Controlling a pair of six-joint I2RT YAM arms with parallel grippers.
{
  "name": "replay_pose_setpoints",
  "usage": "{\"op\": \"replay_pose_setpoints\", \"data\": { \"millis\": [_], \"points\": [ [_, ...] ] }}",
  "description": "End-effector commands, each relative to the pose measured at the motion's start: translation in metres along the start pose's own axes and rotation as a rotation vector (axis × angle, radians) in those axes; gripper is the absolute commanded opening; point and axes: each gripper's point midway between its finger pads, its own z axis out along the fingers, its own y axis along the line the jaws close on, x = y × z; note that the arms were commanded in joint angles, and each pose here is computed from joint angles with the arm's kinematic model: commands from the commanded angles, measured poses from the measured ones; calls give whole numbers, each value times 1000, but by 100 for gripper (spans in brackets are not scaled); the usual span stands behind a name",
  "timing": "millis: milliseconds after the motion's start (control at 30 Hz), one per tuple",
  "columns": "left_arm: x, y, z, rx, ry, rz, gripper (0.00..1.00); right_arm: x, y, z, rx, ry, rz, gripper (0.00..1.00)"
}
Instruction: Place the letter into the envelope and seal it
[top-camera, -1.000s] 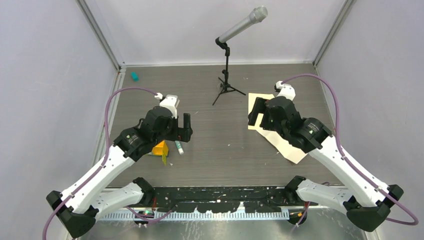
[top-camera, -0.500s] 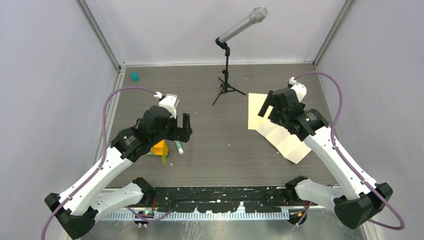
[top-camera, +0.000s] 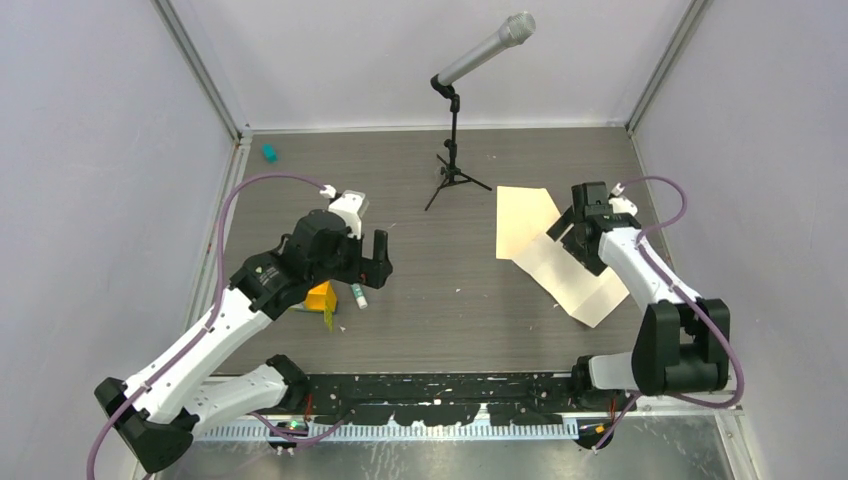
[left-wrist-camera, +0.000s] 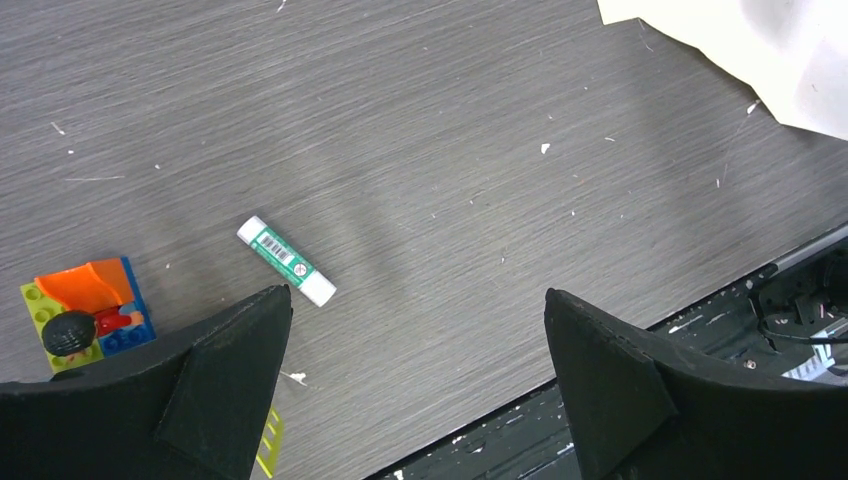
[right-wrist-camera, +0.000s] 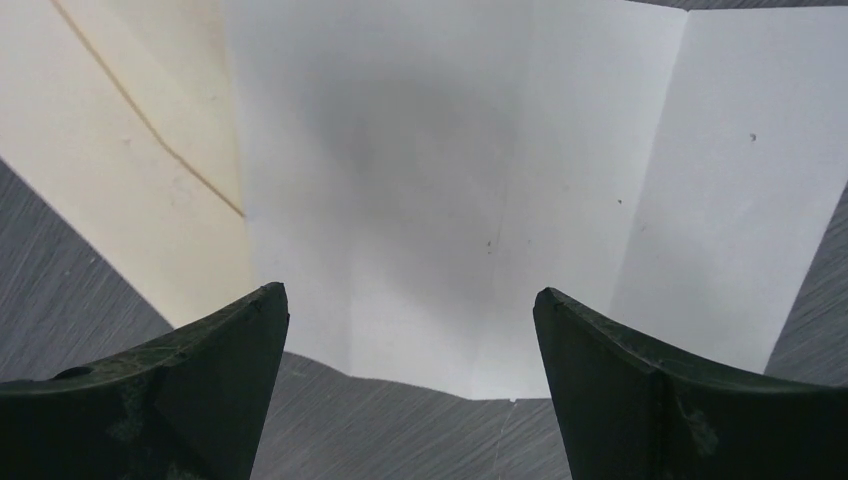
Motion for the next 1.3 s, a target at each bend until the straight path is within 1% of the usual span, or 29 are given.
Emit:
{"op": "replay_pose_setpoints", "data": {
  "millis": [0,200,367,467,600,767,867,967,1033,1100,1200,1267],
  "points": [
    [-12,-12,1,61,-41,17,100,-7,12,28,-45,-14,97,97],
    [-9,-16,10,75,-15,24,100,29,8,52,-51,76,103,97],
    [-6,-17,17,77,-1,22,100,60,7,55,-112,158,148,97],
    [-4,-19,21,80,14,16,100,83,8,50,-141,191,139,97],
    [-4,-22,28,90,21,-2,100,118,18,34,-180,213,70,97],
    [1,-24,40,79,53,-53,100,174,37,10,-247,262,-49,97],
    [7,-21,49,57,79,-85,100,209,50,-8,-292,289,-169,97],
    [15,-19,56,39,105,-114,100,234,60,-24,-324,313,-288,97],
    [19,-17,61,28,118,-127,100,235,67,-37,-327,293,-357,97],
    [22,-16,63,24,122,-143,100,221,76,-52,-333,258,-371,97],
    [26,-16,65,26,127,-161,100,183,84,-84,-341,168,-345,97],
    [26,-15,66,26,128,-164,100,153,80,-109,-343,106,-304,97]
  ]
}}
